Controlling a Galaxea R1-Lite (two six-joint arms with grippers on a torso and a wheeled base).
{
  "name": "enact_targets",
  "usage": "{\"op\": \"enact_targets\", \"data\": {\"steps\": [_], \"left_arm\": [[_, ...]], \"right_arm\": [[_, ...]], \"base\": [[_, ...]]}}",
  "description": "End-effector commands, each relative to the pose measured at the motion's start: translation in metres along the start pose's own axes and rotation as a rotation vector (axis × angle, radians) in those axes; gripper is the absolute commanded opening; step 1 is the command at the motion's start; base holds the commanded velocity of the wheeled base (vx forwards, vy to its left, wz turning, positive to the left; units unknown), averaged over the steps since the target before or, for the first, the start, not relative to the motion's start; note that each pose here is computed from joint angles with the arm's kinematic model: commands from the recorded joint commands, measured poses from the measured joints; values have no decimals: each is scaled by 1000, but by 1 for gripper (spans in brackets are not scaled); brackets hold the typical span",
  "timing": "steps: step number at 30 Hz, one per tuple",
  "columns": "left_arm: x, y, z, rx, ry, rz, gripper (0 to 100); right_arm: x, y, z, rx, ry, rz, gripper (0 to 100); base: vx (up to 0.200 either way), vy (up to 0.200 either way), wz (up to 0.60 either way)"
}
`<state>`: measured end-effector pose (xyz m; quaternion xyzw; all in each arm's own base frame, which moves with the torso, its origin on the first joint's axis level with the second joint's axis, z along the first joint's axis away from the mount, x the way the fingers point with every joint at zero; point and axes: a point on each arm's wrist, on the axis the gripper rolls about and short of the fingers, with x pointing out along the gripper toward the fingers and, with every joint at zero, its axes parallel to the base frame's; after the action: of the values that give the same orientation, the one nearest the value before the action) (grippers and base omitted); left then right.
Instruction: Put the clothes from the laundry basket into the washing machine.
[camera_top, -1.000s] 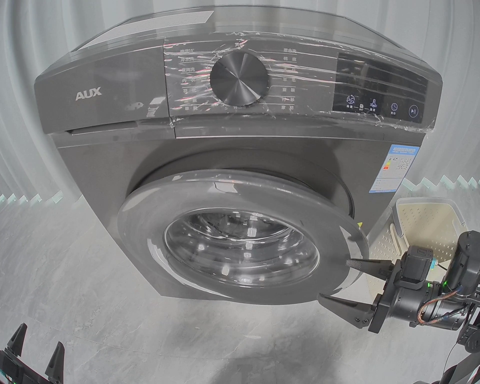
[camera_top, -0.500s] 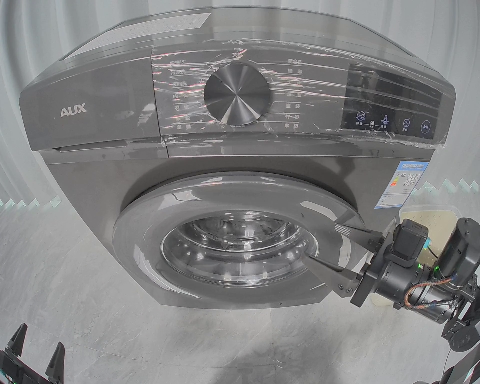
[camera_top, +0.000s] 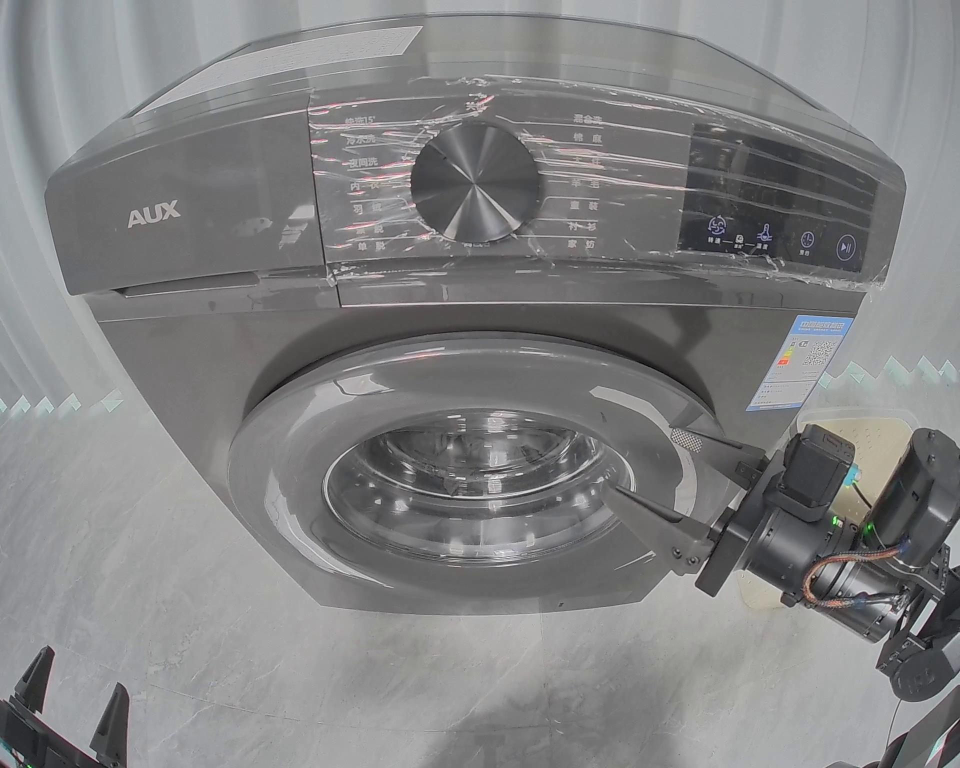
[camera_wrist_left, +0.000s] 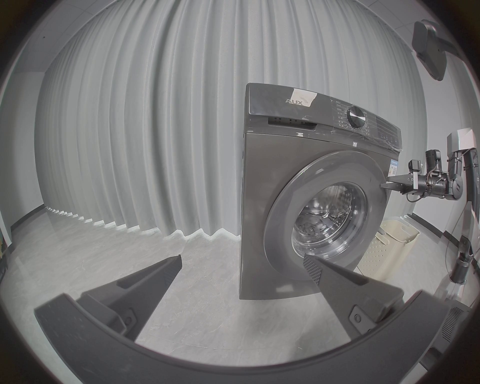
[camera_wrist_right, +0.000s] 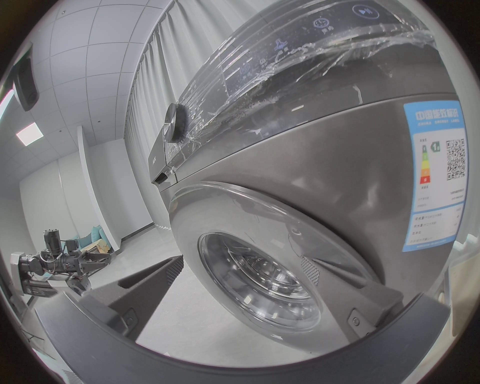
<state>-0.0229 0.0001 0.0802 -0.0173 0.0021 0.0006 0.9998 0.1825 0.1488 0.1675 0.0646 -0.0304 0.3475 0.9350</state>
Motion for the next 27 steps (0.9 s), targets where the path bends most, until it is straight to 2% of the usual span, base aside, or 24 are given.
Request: {"op": "enact_targets", "data": {"steps": [1, 2, 4, 6, 8, 11, 18, 19, 23, 27], "left_arm": [[0, 0, -5, -1, 2, 1, 100], [0, 0, -5, 2, 2, 1, 100], [0, 0, -5, 2, 2, 1, 100], [0, 0, -5, 2, 2, 1, 100], [0, 0, -5, 1, 2, 1, 100], [0, 0, -5, -1, 2, 1, 100], [0, 0, -5, -1, 2, 1, 100], [0, 0, -4, -1, 0, 0, 100], [0, 0, -4, -1, 0, -1, 100], [0, 0, -5, 1, 2, -1, 100]], "right_arm": [[-25, 5, 1, -23, 9, 43, 100], [-42, 7, 12, -26, -27, 86, 100], [-62, 7, 22, -31, -66, 99, 100], [-76, 6, 24, -29, -54, 89, 100], [-93, 3, 19, -31, -9, 60, 100], [-118, -6, 17, -41, 23, -53, 100], [-154, -12, 19, -53, 15, -215, 100], [-161, -13, 20, -56, 3, -260, 100], [-176, -12, 17, -63, -23, -335, 100], [-195, -14, 8, -80, -40, -479, 100]], "base": [[0, 0, 0], [0, 0, 0], [0, 0, 0], [0, 0, 0], [0, 0, 0], [0, 0, 0], [0, 0, 0], [0, 0, 0], [0, 0, 0], [0, 0, 0]]}}
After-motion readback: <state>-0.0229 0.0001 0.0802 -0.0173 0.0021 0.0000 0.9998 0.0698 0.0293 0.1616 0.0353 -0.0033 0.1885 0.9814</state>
